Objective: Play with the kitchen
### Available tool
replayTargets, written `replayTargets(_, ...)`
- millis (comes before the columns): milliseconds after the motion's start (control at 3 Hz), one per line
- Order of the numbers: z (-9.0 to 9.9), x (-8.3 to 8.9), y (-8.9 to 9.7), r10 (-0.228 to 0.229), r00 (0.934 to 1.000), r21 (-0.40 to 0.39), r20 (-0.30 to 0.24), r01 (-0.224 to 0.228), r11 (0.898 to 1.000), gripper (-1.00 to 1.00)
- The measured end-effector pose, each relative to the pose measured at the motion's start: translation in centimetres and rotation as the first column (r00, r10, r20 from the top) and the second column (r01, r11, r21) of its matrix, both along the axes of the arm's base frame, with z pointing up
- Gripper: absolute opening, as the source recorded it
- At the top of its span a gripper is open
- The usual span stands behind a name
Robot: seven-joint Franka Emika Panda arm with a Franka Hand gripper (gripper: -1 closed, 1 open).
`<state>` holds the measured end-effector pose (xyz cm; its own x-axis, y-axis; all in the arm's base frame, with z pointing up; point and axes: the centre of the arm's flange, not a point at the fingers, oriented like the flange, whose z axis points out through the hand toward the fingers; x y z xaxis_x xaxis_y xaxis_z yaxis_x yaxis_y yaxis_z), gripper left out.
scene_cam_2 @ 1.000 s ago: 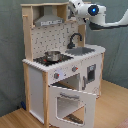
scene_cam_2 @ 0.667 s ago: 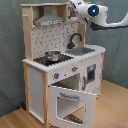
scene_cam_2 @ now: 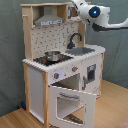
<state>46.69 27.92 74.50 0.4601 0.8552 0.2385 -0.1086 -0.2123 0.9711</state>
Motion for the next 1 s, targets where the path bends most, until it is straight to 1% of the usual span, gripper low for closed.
replayTargets(333, -0.5, -1.6, -0.5, -0.043, 0.9990, -0.026, 0.015, 0.043, 0.999, 1.00)
replayTargets(667, -1.4, -3.1, -1.0, -0.068, 0.9973, -0.065, 0.030, 0.070, 0.995, 1.00)
replayTargets(1000, -1.2, -5.0, -1.4, -0.079, 0.9940, -0.090, 0.075, 0.085, 0.992, 1.00)
